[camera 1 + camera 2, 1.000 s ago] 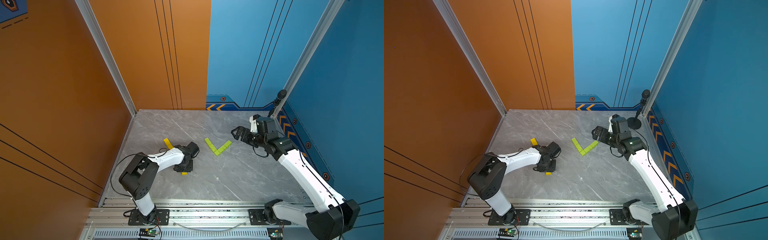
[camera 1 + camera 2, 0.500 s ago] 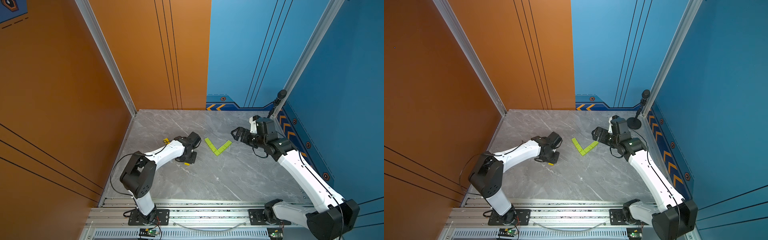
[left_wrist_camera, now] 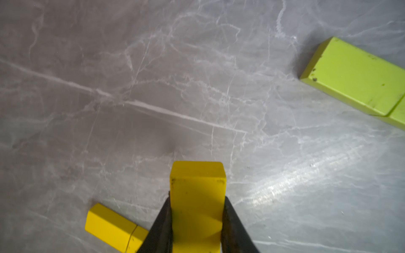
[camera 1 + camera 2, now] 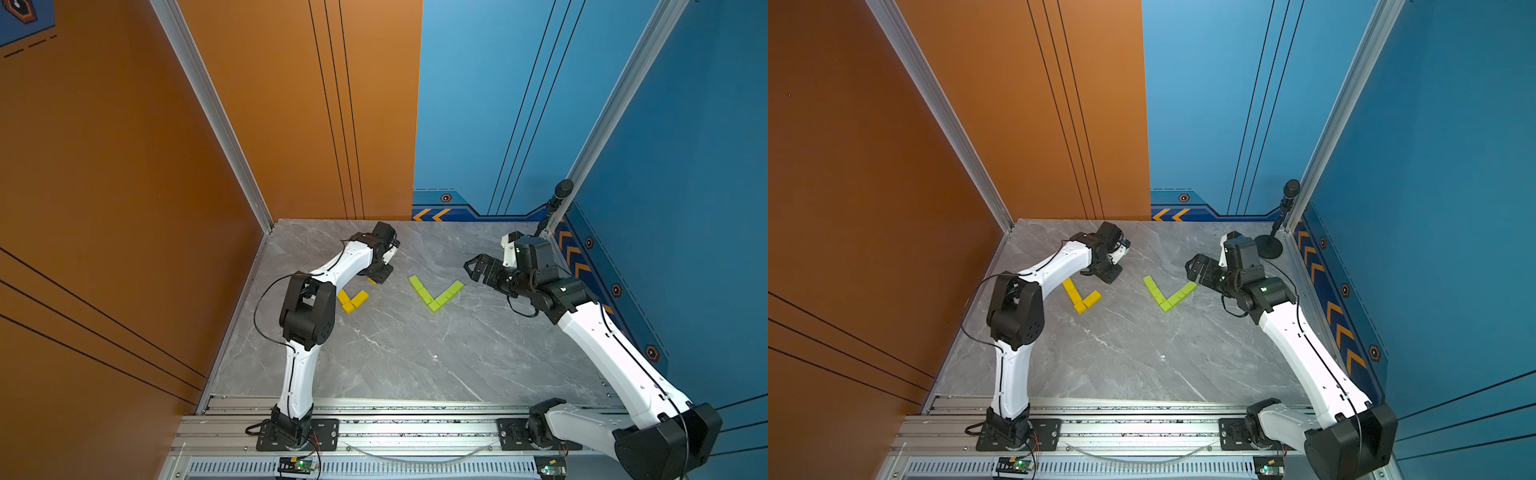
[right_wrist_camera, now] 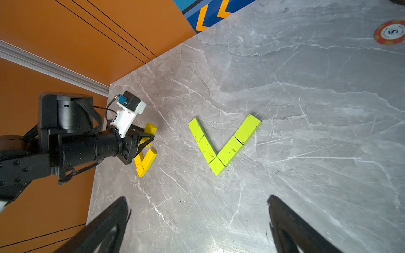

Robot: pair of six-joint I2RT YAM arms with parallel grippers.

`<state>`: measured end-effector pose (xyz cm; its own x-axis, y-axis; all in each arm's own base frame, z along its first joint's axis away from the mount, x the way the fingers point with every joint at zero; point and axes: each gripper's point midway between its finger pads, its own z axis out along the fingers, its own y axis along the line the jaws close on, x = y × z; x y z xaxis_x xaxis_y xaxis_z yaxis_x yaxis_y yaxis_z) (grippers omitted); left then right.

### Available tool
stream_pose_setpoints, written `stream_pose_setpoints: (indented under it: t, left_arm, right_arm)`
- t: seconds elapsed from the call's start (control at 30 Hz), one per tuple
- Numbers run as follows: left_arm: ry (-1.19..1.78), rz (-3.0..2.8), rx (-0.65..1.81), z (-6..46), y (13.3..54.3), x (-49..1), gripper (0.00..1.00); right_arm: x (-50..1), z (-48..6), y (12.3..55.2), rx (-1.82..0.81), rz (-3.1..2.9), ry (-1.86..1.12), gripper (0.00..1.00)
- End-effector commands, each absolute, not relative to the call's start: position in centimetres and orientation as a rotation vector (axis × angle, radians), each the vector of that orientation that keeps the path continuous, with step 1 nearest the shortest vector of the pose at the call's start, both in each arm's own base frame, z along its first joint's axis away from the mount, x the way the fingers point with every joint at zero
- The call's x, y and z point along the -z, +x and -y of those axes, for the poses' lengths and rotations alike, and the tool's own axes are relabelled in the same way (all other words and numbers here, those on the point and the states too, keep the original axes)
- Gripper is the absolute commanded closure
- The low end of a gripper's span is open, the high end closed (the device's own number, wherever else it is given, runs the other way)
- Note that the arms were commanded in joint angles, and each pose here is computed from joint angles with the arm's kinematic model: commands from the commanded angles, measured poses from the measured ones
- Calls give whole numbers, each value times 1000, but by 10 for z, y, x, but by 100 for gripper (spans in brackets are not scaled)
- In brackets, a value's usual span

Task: Assemble the letter v with building blocks
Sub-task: Pick up the building block from the center of the board, then assemble the building block at the center of the board.

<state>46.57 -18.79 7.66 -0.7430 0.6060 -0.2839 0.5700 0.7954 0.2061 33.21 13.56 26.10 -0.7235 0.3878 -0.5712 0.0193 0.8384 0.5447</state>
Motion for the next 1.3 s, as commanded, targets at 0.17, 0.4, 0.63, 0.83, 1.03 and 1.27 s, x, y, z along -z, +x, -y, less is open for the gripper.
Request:
stream_pose_setpoints:
  t: [0.17, 0.4, 0.63, 0.83, 1.03, 1.27]
  left_arm:
    - [1016, -2684, -142, 174, 476, -53, 78]
    - [1010, -2707, -113, 174, 477, -42, 77]
    - [991, -2754, -107, 174, 472, -24, 76]
    - [979, -2785, -103, 173, 463, -18, 76]
    - [951, -2804, -82, 174, 457, -18, 76]
    - [943, -2794, -55, 178, 452, -28, 75]
  right_arm:
    - [-258, -133, 330, -665, -2337, 297, 0]
    - [-260, -140, 336, -682, -2336, 301, 0]
    - [-260, -143, 334, -677, -2334, 298, 0]
    - [-258, -143, 334, -669, -2337, 297, 0]
    - [-257, -147, 333, -667, -2340, 286, 0]
    - [-256, -148, 331, -661, -2336, 281, 0]
